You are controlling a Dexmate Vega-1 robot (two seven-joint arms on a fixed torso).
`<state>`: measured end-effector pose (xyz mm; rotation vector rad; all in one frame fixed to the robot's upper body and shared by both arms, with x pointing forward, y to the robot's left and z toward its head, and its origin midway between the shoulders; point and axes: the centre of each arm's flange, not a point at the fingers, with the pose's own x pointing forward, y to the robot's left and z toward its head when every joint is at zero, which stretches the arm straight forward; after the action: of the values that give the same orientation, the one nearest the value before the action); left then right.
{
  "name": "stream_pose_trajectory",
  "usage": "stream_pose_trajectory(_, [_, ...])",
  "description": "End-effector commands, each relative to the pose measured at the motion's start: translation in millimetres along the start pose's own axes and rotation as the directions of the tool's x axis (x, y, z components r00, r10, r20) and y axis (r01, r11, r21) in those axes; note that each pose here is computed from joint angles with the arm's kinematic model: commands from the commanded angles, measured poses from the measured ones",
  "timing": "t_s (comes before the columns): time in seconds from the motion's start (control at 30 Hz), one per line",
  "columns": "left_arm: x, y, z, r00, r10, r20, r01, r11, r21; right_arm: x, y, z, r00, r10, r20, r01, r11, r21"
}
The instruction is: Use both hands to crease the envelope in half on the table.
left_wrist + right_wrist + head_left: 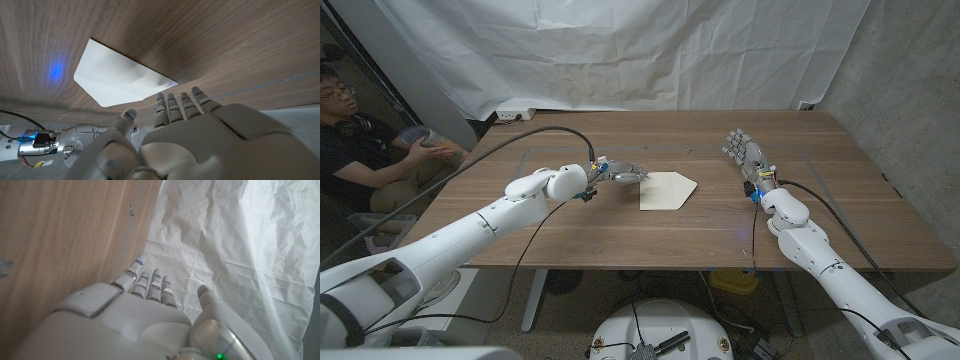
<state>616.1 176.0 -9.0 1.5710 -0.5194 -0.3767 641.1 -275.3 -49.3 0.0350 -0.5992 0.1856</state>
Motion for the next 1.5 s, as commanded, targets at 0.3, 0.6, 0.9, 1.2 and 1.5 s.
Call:
stream_pose_trajectory(0.3, [7.5,-6.3,5.0,0.999,-0.046,-0.014,0.046,0.998,0.041,-6.8,1.5,0.2,1.0,-0.002,-0.007,0.002,1.0,0.0])
stream_pose_trajectory(0.6, [10.6,-7.7,6.8,0.997,-0.067,-0.025,0.068,0.996,0.048,-11.7,6.2,0.3,0.999,0.016,-0.034,-0.016,1.0,-0.005])
stream_pose_trajectory(0.9, [13.9,-7.4,7.7,0.996,-0.082,-0.039,0.084,0.995,0.054,-14.6,14.0,1.1,0.995,0.053,-0.083,-0.055,0.998,-0.017])
stream_pose_trajectory(1.2, [16.8,-7.0,9.5,0.995,-0.088,-0.036,0.09,0.994,0.057,-18.7,19.9,6.9,0.984,0.08,-0.157,-0.089,0.995,-0.054])
stream_pose_trajectory(1.5, [18.5,-6.8,10.6,0.995,-0.089,-0.035,0.091,0.994,0.058,-26.6,27.1,13.0,0.961,0.127,-0.246,-0.154,0.984,-0.094])
